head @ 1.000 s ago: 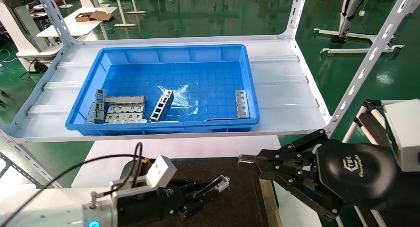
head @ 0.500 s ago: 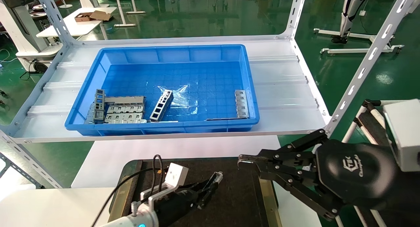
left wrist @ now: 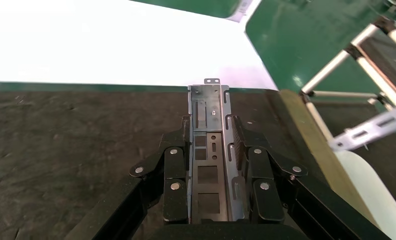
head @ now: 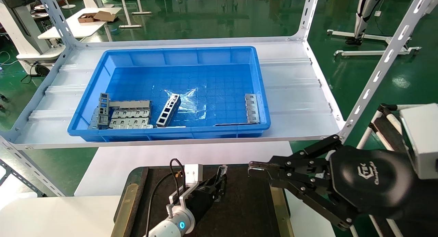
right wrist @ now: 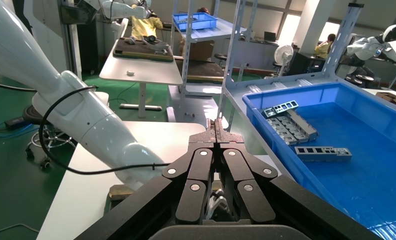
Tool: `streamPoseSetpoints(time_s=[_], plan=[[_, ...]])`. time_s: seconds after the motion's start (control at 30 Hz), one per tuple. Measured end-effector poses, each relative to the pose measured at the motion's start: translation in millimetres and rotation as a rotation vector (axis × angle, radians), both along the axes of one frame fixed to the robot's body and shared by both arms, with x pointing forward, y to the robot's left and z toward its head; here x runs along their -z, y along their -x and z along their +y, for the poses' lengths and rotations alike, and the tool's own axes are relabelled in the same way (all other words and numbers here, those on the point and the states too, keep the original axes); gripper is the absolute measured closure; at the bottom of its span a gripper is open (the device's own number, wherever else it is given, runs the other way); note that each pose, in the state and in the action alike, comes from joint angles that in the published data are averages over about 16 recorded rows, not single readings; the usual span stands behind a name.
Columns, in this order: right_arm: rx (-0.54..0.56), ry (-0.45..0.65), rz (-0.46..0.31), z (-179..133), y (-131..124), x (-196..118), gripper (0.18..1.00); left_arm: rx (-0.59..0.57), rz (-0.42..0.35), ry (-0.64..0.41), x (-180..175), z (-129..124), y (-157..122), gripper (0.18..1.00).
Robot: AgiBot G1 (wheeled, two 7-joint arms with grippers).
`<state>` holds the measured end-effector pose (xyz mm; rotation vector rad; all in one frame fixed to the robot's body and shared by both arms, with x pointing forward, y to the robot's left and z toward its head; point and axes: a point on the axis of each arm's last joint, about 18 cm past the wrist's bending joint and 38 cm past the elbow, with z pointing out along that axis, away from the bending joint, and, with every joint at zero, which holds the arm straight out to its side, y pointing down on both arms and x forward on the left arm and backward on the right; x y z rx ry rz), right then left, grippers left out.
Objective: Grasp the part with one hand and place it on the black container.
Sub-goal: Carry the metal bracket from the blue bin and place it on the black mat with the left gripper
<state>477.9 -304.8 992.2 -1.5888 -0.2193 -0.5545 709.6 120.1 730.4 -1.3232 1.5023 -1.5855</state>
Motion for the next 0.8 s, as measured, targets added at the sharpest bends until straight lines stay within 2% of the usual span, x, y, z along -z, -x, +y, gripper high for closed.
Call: streamPoseSetpoints(time_s=[0.43, 0.8], plan=[[0.0, 0.0, 0.0, 0, 0, 0, 0.988, -0.127, 0.054, 0.097, 13, -6, 1, 0.832], [0.0, 0.0, 0.0, 0, 0, 0, 0.988, -0.163, 0.099, 0.107, 18, -9, 3, 0.832]])
